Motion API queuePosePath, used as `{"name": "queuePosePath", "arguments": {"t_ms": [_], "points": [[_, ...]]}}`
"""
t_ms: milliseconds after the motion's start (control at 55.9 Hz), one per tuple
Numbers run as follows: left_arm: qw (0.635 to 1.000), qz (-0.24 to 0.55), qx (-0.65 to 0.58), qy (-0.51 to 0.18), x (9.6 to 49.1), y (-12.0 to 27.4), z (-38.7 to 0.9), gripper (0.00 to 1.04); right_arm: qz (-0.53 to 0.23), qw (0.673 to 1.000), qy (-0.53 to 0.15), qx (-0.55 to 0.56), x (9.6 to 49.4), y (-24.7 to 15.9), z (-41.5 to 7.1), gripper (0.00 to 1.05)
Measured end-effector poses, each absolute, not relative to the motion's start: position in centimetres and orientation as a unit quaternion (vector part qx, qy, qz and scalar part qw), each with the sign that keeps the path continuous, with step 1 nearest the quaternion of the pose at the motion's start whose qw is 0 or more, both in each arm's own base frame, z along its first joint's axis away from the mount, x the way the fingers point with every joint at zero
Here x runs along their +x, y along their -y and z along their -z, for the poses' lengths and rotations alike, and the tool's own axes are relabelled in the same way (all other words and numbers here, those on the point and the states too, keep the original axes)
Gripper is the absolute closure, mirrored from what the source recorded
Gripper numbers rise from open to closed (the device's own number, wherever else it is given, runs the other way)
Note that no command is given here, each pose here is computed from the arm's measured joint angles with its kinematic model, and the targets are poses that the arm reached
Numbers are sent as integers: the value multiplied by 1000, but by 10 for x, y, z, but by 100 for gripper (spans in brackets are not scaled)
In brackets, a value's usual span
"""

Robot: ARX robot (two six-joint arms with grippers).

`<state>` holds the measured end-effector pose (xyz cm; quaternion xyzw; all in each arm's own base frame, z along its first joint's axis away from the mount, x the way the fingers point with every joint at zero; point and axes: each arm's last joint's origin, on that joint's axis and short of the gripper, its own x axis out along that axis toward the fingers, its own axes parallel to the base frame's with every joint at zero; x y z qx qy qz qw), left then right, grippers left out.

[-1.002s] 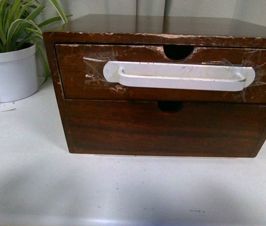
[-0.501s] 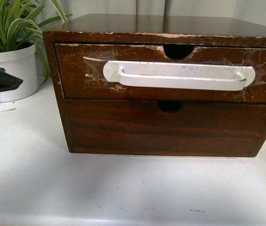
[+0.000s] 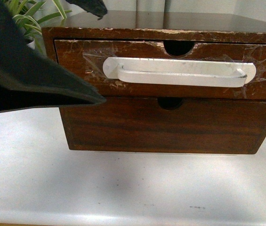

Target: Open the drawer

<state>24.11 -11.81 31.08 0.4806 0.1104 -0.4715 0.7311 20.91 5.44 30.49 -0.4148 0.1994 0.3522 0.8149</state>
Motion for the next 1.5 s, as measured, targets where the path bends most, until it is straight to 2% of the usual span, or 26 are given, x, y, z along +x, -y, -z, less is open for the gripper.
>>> {"name": "queuePosePath", "arguments": {"t_ms": [233, 572, 823, 1502], "points": [[739, 504, 430, -120, 256, 136, -300, 6, -393, 808, -182, -398, 227, -63, -295, 9], [756, 512, 378, -153, 276, 141, -280, 6, -422, 817, -158, -361, 249, -64, -285, 9], [767, 503, 359, -171, 290, 136, -269, 6, -428, 817, -172, -345, 263, -65, -271, 9], [768, 505, 351, -179, 303, 140, -261, 6, -442, 810, -192, -334, 284, -77, -251, 9]]}}
